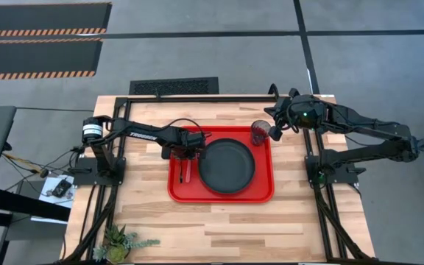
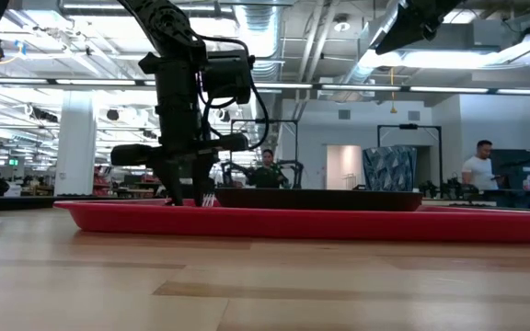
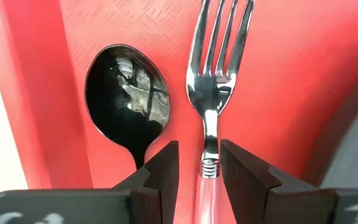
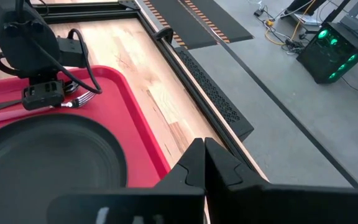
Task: Pick and place plate/cup/fork/spoon on tray
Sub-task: Put the pink fork on the orange tray
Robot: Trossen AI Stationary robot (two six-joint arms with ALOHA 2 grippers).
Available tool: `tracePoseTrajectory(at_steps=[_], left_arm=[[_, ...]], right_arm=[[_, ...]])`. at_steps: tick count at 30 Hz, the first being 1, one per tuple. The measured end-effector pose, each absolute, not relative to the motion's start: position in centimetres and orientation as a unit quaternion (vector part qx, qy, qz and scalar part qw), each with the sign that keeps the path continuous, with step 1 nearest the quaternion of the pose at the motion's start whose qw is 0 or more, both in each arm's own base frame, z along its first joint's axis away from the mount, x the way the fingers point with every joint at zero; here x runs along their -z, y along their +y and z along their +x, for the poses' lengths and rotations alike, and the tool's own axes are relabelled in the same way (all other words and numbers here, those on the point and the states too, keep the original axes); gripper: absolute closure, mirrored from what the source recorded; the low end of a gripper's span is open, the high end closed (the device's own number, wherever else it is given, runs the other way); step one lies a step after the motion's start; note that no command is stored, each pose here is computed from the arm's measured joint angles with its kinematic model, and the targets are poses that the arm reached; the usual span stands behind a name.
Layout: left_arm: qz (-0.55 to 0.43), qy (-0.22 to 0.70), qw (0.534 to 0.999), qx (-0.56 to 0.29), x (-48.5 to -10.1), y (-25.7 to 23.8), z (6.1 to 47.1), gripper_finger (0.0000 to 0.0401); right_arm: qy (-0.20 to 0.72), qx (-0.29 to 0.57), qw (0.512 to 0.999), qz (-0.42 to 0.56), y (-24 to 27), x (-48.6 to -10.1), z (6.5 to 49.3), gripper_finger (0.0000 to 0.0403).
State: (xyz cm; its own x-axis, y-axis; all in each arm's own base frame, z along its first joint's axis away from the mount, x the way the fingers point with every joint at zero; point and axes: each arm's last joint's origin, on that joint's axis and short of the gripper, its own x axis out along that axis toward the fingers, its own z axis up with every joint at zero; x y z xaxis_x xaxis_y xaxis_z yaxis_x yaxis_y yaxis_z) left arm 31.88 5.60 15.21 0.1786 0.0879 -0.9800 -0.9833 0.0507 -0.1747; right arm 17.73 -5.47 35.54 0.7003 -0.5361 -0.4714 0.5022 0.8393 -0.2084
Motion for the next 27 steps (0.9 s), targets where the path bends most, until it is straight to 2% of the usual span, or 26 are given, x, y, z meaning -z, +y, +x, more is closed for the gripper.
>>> tracePoseTrajectory(at_steps=[27], left_arm=[[-0.541, 0.432, 0.553, -0.464, -15.2, 3.9, 32.2, 0.0298]], right_arm=[[0.269, 0.279, 0.921, -0.043, -5.5, -35.5, 17.7, 0.0392]])
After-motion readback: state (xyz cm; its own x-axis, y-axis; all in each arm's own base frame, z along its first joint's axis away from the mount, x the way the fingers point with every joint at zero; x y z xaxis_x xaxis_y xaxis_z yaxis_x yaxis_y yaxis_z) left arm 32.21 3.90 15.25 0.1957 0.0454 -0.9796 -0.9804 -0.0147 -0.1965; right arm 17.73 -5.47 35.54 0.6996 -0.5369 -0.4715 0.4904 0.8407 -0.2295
